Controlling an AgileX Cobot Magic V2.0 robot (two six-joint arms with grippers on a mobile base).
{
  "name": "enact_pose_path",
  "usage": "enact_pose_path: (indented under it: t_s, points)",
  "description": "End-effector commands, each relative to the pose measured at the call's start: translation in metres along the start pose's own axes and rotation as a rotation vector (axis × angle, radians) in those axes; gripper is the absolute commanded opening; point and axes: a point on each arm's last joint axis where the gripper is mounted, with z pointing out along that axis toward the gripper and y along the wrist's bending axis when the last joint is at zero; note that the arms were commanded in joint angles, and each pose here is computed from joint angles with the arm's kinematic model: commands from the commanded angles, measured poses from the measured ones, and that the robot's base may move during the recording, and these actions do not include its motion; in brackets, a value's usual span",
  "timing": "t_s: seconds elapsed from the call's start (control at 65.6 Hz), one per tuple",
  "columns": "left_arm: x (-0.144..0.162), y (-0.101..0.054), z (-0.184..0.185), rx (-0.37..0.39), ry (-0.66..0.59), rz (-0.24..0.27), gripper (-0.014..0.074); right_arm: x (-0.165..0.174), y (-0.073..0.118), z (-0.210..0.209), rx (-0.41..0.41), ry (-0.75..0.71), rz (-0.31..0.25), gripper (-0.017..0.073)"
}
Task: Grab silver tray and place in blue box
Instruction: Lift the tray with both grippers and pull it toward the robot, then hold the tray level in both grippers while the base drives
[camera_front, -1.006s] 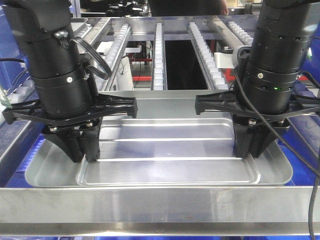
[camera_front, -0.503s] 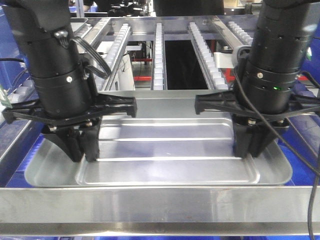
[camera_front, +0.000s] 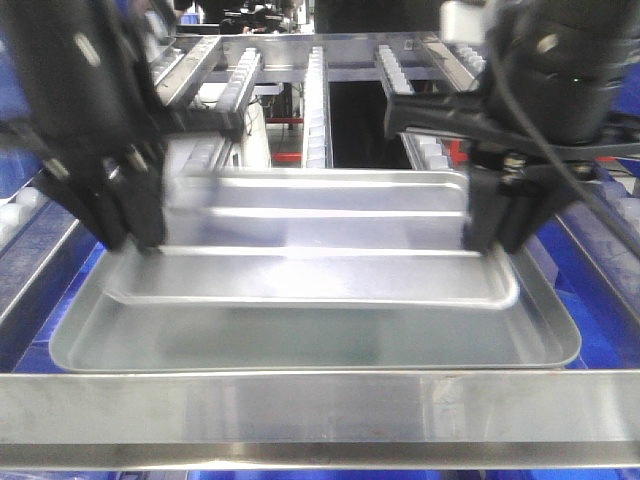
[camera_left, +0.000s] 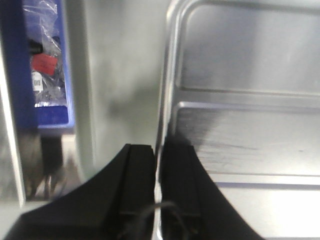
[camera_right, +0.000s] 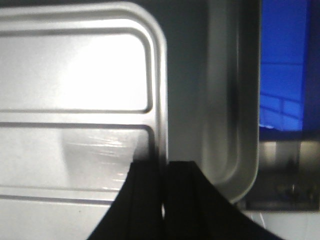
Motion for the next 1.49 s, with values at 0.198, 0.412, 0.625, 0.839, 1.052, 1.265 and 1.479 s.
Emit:
enact_pose_path:
  t_s: [0.198,0.412,0.625,0.839,1.052,1.265,1.479]
  points:
    - [0.045,-0.004,-0.044,0.066,-0.072,-0.03,-0.0006,0.036,0.001,-0.039,-0.067,-0.092,0.002,0.0057]
    - [0.078,0.001,-0.055,0.058,-0.077,-0.044,-0.0006,0.065,0.002,-0.048,-0.065,-0.083,-0.038,0.0057]
    - [0.08,0.004,-0.056,0.061,-0.081,-0.042,-0.0006,0.066,0.002,-0.048,-0.064,-0.079,-0.045,0.0057]
    - [0.08,0.004,-0.056,0.061,-0.081,-0.041,-0.0006,0.066,0.002,-0.048,-0.06,-0.077,-0.045,0.0057]
    - [0.08,0.004,-0.056,0.059,-0.082,-0.005,-0.0006,0.066,0.002,-0.048,-0.054,-0.083,-0.052,0.0057]
    - [0.081,0.005,-0.056,0.044,-0.072,0.033,-0.0006,0.065,0.002,-0.048,-0.06,-0.088,-0.054,0.0057]
    - [0.081,0.005,-0.056,0.044,-0.072,0.033,-0.0006,0.066,0.002,-0.048,-0.055,-0.085,-0.054,0.0057]
